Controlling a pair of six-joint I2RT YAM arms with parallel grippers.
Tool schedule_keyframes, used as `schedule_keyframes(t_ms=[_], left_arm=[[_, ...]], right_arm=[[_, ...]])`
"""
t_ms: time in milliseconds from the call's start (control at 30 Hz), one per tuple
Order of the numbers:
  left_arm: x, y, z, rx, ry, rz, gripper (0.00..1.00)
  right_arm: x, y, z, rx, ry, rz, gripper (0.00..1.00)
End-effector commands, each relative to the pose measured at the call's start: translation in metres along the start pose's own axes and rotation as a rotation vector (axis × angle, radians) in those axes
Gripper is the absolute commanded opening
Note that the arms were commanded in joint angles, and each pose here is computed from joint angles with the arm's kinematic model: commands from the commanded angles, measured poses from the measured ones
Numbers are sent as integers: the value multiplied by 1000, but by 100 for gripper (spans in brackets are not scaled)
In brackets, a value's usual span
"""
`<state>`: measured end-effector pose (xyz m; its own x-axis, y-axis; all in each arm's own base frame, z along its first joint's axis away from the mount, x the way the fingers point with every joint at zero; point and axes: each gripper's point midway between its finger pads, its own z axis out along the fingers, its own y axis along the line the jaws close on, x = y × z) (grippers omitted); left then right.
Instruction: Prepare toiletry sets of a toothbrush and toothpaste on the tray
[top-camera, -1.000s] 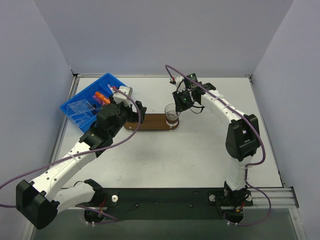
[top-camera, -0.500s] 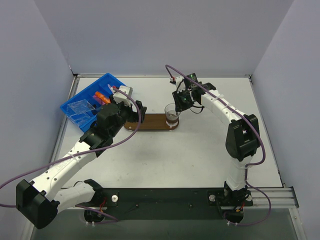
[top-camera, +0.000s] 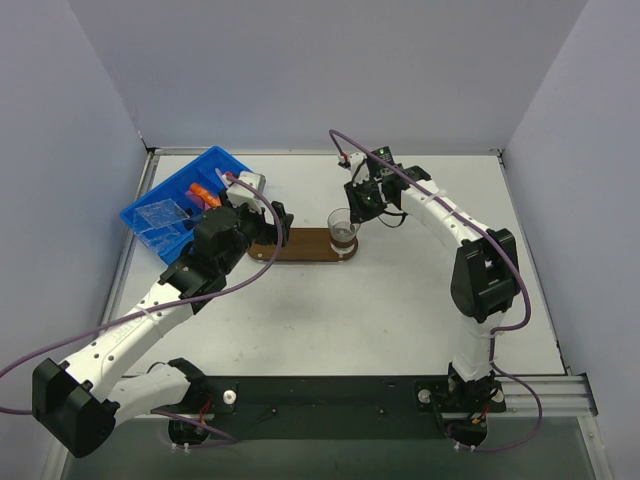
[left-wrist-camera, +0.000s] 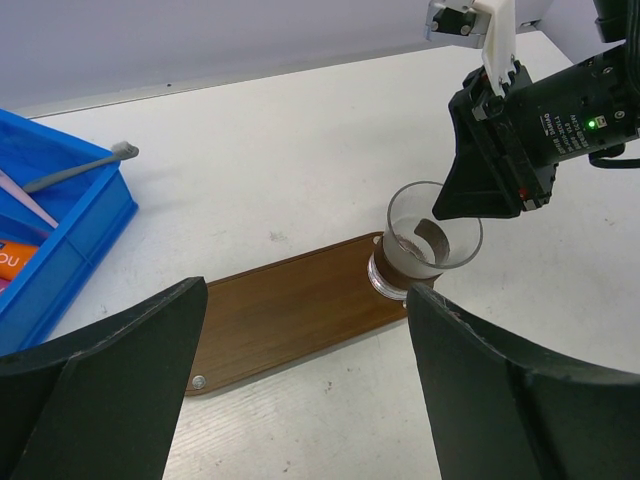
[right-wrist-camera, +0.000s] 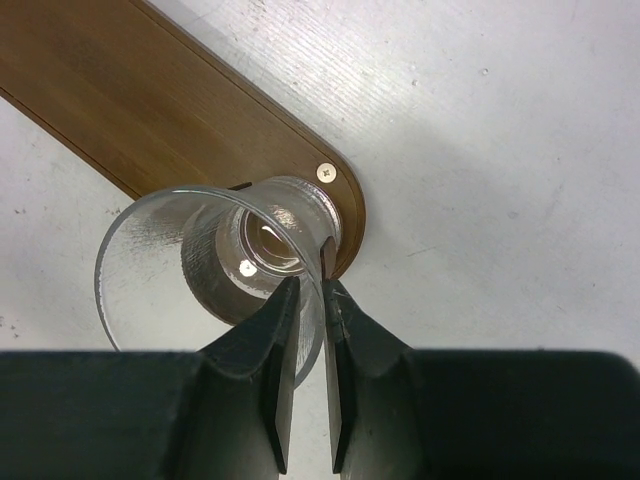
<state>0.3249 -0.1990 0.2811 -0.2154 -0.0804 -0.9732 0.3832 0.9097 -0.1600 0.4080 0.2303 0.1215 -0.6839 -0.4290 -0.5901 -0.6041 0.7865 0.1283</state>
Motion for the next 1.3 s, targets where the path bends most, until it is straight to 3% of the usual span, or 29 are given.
schedule_keyframes(t_ms=[0, 333, 633, 800, 933, 1100, 1267], left_arm=[[-30, -9, -2, 27, -67, -7, 92], [-29, -9, -1, 25, -61, -5, 92], [-31, -10, -2, 26, -63, -19, 92], [-34, -8, -1, 14, -70, -27, 92], [-29, 2, 0, -28, -38, -27, 92], [-30, 15, 2, -73, -42, -30, 92], [-32, 53, 4, -192, -34, -38, 92]], right_arm=[[-6, 9, -1, -27, -3, 1, 10], [-3, 8, 2, -10, 7, 35, 11], [-7, 6, -2, 11, -7, 53, 31], [-15, 7, -8, 12, -44, 57, 48], [-28, 5, -20, 34, -111, 62, 58], [-45, 3, -48, 76, -226, 84, 61], [-59, 8, -85, 95, -348, 90, 62]])
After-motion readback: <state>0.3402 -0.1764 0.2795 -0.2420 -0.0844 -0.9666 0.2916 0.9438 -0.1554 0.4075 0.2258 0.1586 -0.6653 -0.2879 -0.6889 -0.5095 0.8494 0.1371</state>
